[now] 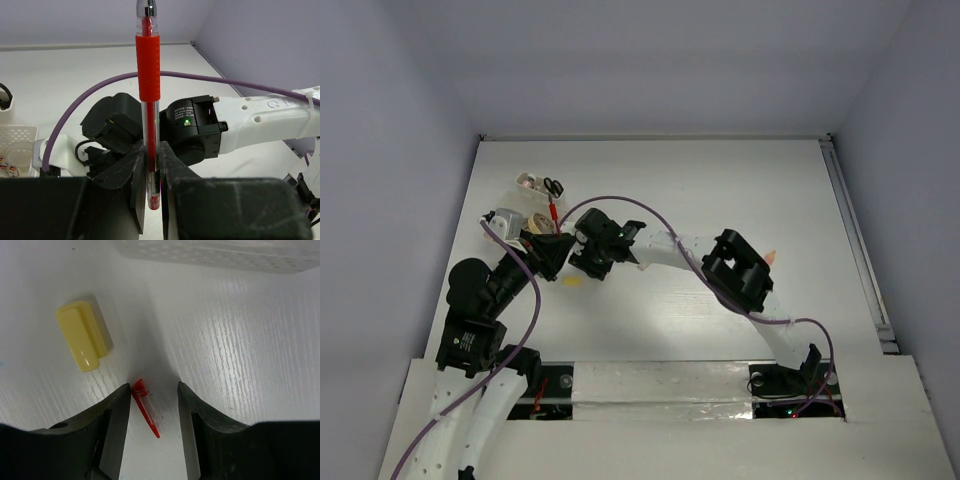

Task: Sort the stationery into containers
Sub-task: Close the pen cap on the pen.

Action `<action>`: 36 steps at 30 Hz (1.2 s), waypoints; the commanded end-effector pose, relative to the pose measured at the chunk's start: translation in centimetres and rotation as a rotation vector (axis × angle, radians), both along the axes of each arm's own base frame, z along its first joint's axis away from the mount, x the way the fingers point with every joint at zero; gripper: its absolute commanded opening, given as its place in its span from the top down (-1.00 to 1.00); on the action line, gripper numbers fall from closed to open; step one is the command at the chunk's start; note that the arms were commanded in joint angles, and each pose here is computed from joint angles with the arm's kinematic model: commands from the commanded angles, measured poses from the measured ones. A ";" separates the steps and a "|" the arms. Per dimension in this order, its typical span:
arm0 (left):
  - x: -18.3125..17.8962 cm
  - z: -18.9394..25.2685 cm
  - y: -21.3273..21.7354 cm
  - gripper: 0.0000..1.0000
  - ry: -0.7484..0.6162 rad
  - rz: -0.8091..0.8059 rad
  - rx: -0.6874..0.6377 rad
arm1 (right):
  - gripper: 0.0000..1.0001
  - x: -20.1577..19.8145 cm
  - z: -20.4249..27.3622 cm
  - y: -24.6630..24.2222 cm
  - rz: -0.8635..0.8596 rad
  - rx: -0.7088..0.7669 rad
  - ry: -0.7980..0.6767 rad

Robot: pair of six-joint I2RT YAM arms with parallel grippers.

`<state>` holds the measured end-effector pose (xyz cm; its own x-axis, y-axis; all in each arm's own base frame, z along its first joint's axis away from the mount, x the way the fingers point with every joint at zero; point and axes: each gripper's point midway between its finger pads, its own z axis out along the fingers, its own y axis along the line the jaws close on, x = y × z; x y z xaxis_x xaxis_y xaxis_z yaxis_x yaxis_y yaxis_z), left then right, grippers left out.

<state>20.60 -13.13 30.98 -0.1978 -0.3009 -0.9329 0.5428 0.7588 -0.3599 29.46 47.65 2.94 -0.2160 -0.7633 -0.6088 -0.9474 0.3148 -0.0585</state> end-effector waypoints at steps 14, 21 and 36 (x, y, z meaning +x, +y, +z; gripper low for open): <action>-0.3 1.1 -0.2 1.00 -0.037 -0.015 -0.021 | 0.94 -2.3 -2.8 -3.5 0.027 -0.126 0.077; -0.2 0.4 0.0 1.00 -0.022 -0.003 -0.018 | 1.00 0.8 3.8 -3.6 -0.103 0.148 0.073; -1.1 -2.3 -2.6 1.00 0.030 -0.168 -0.083 | 1.00 2.1 34.0 -8.2 -0.468 1.156 -0.060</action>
<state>20.04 -14.82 27.34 -0.3117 -0.3165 -0.8959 0.5784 0.6849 -0.4431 31.44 39.24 30.89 -0.3063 0.1000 -0.9467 -0.7510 0.5857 0.3049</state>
